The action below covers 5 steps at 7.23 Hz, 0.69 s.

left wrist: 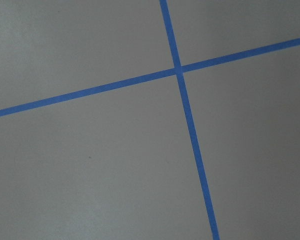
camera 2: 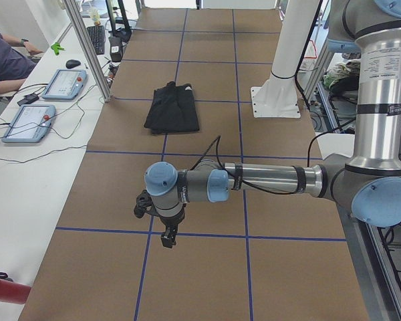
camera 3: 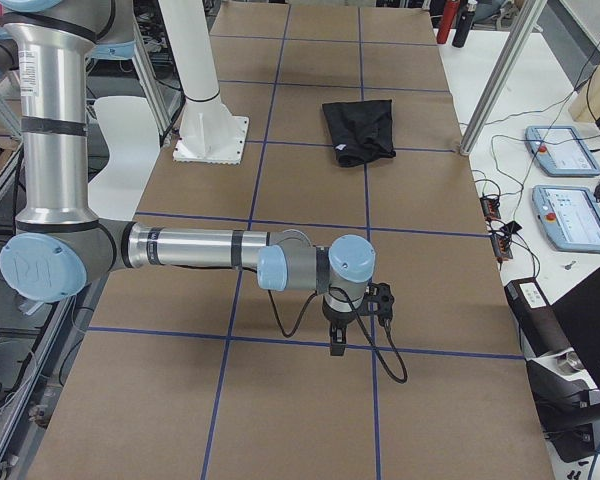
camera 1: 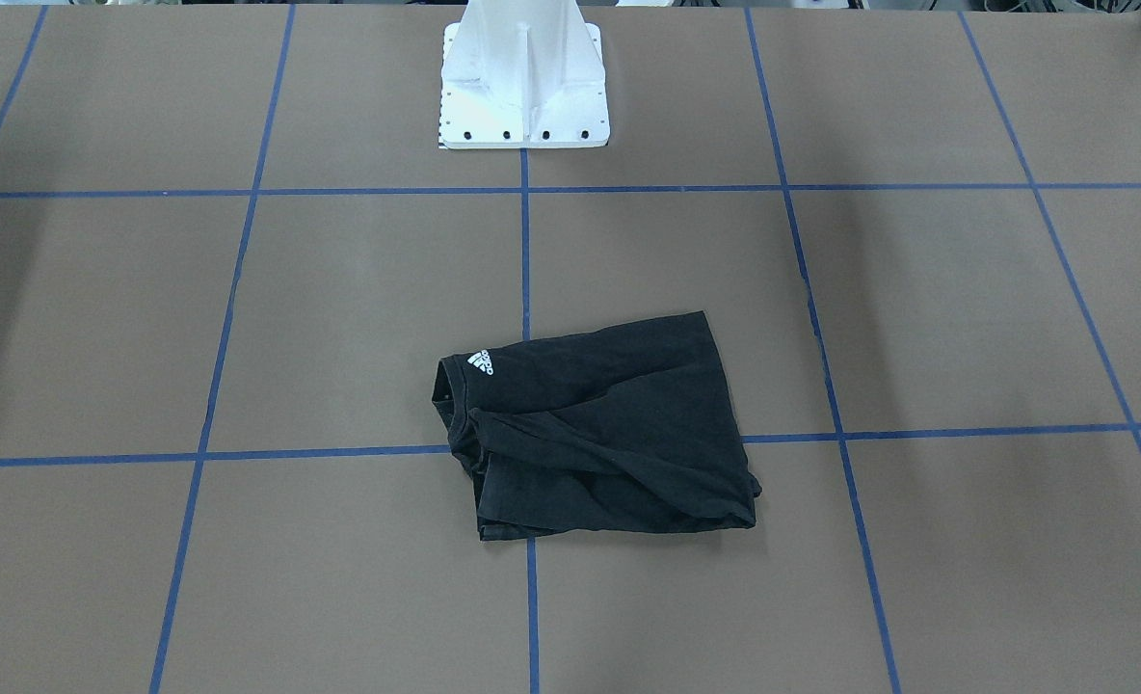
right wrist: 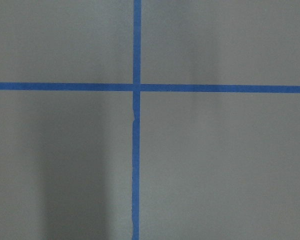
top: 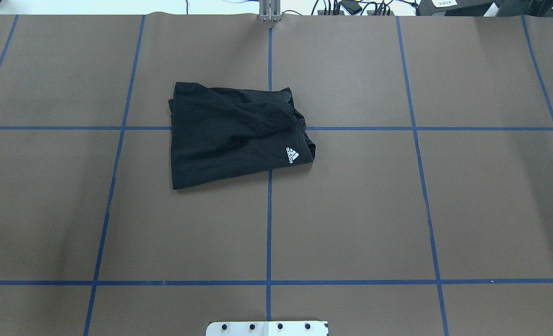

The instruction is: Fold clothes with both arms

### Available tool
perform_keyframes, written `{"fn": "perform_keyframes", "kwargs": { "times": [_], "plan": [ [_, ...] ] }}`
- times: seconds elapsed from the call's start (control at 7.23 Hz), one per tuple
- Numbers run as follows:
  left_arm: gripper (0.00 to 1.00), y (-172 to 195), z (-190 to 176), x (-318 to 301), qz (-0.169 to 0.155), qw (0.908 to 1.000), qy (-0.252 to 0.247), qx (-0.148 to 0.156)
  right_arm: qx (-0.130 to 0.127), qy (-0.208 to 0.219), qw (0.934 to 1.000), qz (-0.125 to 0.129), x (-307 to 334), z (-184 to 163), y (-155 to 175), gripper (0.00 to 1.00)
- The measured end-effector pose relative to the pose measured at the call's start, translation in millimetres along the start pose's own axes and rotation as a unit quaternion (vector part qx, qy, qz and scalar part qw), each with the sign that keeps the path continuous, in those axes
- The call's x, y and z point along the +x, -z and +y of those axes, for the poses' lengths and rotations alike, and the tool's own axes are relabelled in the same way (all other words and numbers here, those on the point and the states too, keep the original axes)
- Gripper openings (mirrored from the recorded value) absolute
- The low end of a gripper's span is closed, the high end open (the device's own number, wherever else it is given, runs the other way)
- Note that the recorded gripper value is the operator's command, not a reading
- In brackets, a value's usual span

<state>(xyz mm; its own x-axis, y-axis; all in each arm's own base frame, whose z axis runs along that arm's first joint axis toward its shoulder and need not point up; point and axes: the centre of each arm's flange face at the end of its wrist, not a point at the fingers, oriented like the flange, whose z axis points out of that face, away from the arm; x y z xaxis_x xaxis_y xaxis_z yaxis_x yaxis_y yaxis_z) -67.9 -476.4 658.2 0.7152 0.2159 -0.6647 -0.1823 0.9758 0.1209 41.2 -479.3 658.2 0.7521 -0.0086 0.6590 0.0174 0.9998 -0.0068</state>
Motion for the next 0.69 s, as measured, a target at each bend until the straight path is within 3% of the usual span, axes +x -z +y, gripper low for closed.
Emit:
{"fn": "perform_keyframes", "kwargs": {
  "times": [0.69],
  "plan": [
    [1.0,5.0,-2.5,4.1,-0.001,1.0,-0.005,0.005,-0.004,0.002,1.0,0.001,-3.3,0.2,-3.9,1.0]
  ]
}}
